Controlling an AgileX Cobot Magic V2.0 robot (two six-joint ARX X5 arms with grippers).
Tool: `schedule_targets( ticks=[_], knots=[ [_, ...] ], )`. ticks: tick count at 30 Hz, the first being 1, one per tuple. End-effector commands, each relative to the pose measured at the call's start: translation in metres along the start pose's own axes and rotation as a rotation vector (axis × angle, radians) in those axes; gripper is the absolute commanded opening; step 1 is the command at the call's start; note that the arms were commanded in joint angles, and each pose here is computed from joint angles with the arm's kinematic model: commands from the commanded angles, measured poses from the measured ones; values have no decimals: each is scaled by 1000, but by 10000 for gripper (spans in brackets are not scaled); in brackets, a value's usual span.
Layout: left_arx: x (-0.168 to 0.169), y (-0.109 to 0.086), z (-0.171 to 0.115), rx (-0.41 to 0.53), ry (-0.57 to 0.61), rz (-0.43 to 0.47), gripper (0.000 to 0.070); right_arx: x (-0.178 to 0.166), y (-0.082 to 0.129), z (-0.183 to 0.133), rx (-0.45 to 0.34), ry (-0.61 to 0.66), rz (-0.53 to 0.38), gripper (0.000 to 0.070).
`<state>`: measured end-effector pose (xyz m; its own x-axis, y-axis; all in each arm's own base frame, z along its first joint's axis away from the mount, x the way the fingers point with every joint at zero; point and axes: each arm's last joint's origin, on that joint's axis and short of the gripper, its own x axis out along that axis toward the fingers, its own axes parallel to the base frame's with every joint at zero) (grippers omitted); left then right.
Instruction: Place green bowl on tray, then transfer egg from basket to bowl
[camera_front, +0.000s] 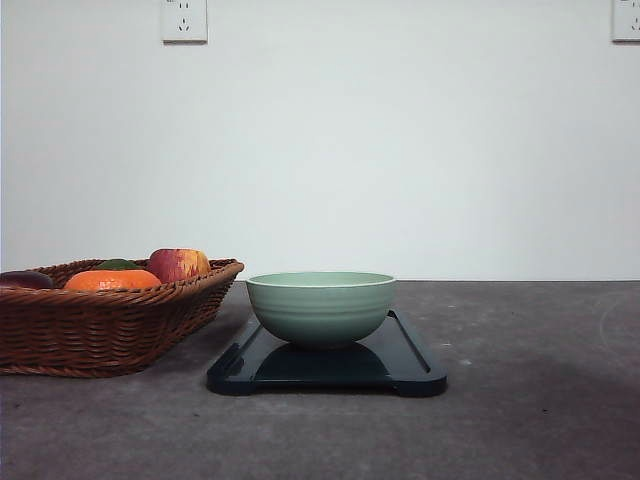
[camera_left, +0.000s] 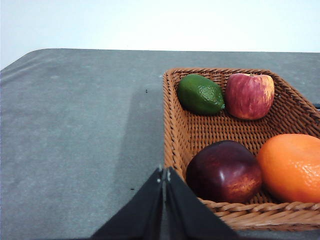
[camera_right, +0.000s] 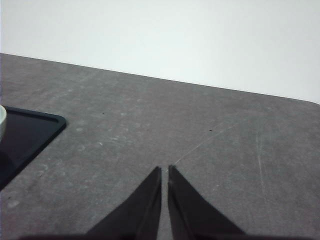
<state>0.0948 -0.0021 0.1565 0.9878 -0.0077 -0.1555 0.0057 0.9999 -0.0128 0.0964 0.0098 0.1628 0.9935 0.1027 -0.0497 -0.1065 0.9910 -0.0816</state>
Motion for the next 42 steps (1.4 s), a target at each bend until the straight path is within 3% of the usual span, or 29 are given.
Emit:
schedule_targets(
  ticks=[1,42],
  knots=[
    [2,0,-6,2,22,0,0,0,0,0,-5,-9,-3,15],
    [2,0,-6,2,22,0,0,0,0,0,-5,-12,-4,15]
  ],
)
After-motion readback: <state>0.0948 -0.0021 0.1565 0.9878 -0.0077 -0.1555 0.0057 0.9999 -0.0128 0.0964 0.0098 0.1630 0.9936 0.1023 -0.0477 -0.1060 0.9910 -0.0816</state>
